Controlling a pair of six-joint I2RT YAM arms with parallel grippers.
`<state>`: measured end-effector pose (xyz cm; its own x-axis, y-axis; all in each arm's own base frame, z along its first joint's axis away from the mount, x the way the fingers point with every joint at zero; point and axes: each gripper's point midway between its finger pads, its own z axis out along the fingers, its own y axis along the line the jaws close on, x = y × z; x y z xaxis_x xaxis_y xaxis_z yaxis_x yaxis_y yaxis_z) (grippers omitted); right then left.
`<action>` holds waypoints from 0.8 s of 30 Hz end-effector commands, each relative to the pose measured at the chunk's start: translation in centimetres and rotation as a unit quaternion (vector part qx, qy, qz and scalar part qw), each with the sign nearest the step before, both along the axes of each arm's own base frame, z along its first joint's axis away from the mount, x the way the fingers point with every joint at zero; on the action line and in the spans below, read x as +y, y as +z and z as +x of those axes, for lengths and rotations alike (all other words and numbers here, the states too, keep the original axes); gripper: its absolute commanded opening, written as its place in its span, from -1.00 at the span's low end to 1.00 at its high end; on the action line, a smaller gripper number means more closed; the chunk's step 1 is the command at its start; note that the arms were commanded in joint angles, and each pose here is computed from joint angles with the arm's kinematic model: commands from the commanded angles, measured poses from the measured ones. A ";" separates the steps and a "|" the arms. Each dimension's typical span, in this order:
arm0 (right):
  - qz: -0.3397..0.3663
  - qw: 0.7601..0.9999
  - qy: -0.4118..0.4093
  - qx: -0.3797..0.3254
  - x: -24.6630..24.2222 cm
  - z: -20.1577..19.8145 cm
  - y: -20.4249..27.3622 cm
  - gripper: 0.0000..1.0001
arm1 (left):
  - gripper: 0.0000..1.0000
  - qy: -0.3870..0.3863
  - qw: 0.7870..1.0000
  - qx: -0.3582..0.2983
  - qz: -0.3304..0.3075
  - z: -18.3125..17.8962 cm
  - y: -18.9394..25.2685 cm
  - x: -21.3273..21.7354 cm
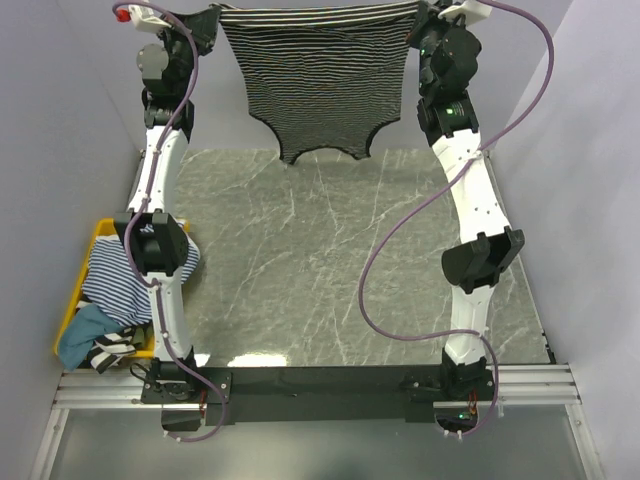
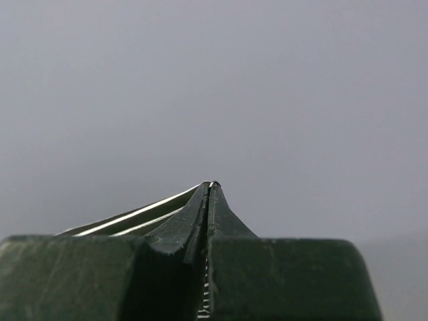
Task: Fold and stack the tank tops
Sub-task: Flatten the tank top out
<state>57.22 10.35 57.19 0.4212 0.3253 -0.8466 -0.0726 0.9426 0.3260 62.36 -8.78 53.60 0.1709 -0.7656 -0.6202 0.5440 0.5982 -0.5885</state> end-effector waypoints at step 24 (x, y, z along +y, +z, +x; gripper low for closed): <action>0.080 0.984 0.152 -0.044 -2.6 -36.2 5.5 -1.00 | -0.99 -0.022 0.996 -0.087 -0.016 -37.7 9.8 -0.9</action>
